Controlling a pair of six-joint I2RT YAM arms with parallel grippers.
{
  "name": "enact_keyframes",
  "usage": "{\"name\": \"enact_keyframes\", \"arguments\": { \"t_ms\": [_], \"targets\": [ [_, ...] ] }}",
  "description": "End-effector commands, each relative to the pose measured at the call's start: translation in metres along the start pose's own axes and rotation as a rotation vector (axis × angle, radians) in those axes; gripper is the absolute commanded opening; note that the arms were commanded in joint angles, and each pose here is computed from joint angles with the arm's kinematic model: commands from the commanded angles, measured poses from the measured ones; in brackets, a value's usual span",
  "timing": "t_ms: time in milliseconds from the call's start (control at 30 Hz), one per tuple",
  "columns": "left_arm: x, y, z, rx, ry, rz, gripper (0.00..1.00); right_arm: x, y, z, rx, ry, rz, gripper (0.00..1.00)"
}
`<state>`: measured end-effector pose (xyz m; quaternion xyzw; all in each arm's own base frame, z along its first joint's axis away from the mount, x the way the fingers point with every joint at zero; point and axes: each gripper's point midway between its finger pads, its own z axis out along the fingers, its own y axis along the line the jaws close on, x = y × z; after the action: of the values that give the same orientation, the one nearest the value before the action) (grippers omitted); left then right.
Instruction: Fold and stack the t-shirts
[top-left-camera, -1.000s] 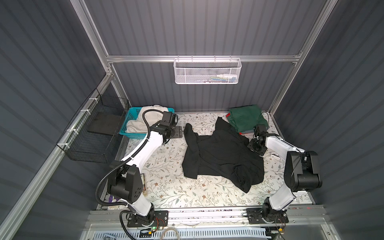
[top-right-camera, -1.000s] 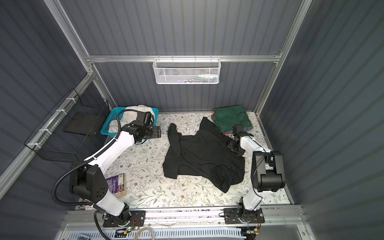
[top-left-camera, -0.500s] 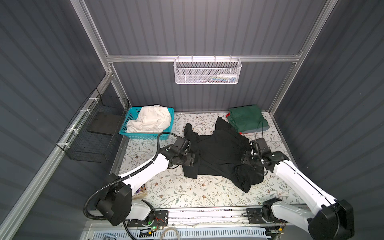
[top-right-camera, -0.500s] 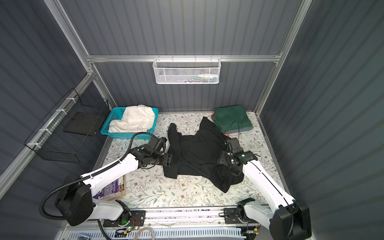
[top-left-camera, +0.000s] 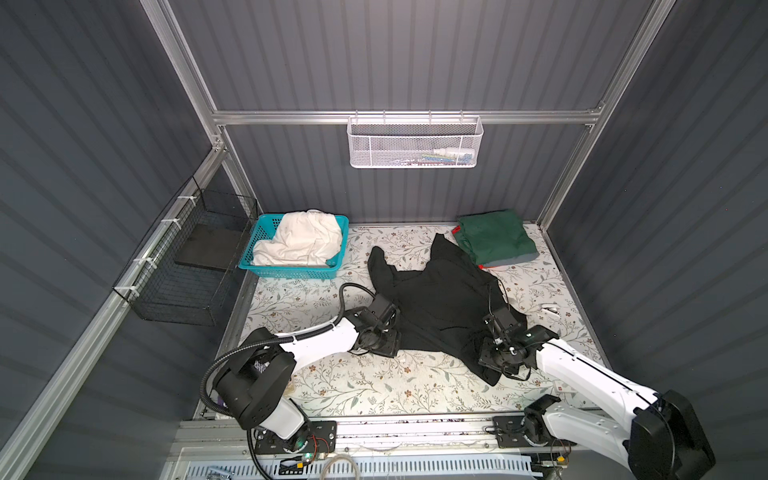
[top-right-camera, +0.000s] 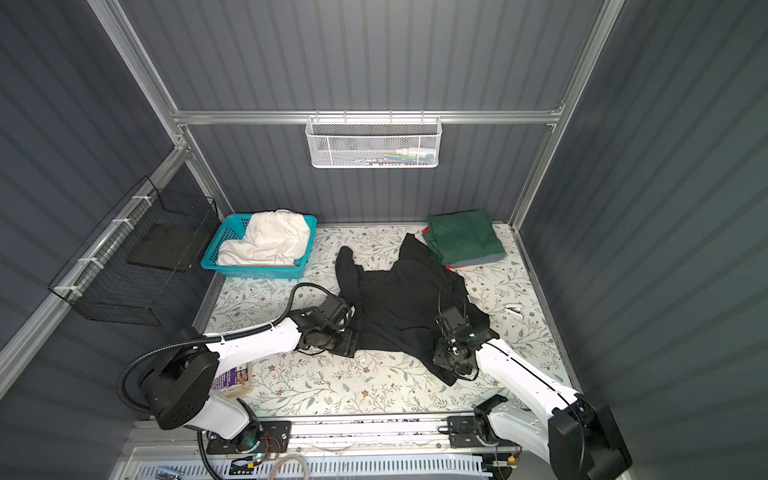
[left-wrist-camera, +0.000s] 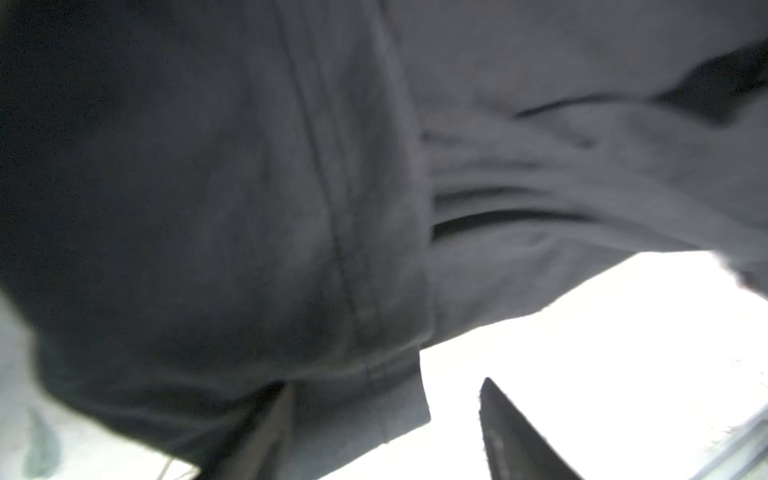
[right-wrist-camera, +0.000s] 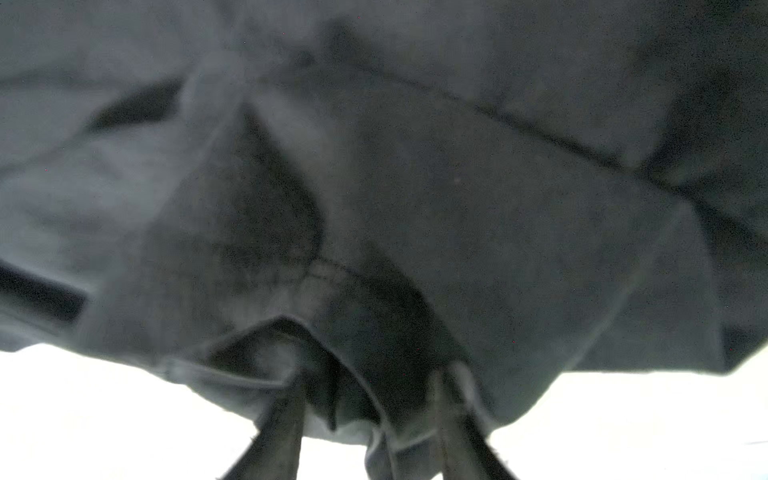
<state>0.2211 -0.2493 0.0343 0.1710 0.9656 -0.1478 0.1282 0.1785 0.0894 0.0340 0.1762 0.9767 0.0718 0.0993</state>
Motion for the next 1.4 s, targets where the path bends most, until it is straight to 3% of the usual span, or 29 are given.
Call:
{"name": "enact_keyframes", "arguments": {
  "t_ms": [0, 100, 167, 367, 433, 467, 533, 600, 700, 900, 1100, 1200, 1367],
  "targets": [
    [0.003, 0.007, 0.0, -0.05, 0.001, -0.006, 0.47, -0.007, -0.001, -0.004, 0.018, -0.036, 0.015, 0.18],
    [-0.001, 0.014, -0.01, -0.091, -0.021, -0.016, 0.25, -0.011, -0.005, -0.013, 0.028, -0.067, 0.027, 0.06],
    [-0.002, 0.019, -0.016, -0.123, -0.029, -0.026, 0.04, -0.014, -0.008, -0.019, 0.04, -0.088, 0.035, 0.01],
    [-0.009, 0.037, -0.04, -0.235, -0.073, -0.051, 0.0, -0.021, -0.008, -0.036, 0.063, -0.111, 0.03, 0.0],
    [-0.014, 0.032, -0.046, -0.212, -0.101, -0.054, 0.0, -0.023, -0.006, -0.041, 0.056, -0.116, 0.029, 0.0],
    [-0.017, 0.025, -0.047, -0.174, -0.112, -0.043, 0.02, -0.024, -0.005, -0.042, 0.053, -0.119, 0.03, 0.0],
    [-0.022, 0.015, -0.049, -0.119, -0.137, -0.037, 0.31, -0.025, -0.005, -0.046, 0.055, -0.122, 0.041, 0.0],
    [-0.024, 0.003, -0.048, -0.057, -0.14, -0.015, 0.45, -0.024, -0.004, -0.049, 0.044, -0.127, 0.056, 0.0],
    [-0.023, -0.015, -0.044, 0.037, -0.14, 0.026, 0.57, -0.022, -0.004, -0.056, 0.006, -0.144, 0.098, 0.0],
    [-0.015, -0.025, -0.029, 0.054, -0.101, 0.073, 0.63, -0.021, -0.006, -0.066, -0.057, -0.188, 0.155, 0.0],
    [0.005, -0.01, 0.005, -0.106, 0.004, 0.111, 0.63, -0.019, 0.003, -0.064, -0.104, -0.173, 0.168, 0.0],
    [0.016, -0.001, 0.019, -0.172, 0.055, 0.106, 0.53, -0.021, 0.003, -0.066, -0.105, -0.182, 0.169, 0.0],
    [0.011, 0.01, 0.009, -0.233, 0.015, 0.081, 0.0, -0.02, -0.003, -0.068, -0.084, -0.192, 0.163, 0.0]
  ]
}}
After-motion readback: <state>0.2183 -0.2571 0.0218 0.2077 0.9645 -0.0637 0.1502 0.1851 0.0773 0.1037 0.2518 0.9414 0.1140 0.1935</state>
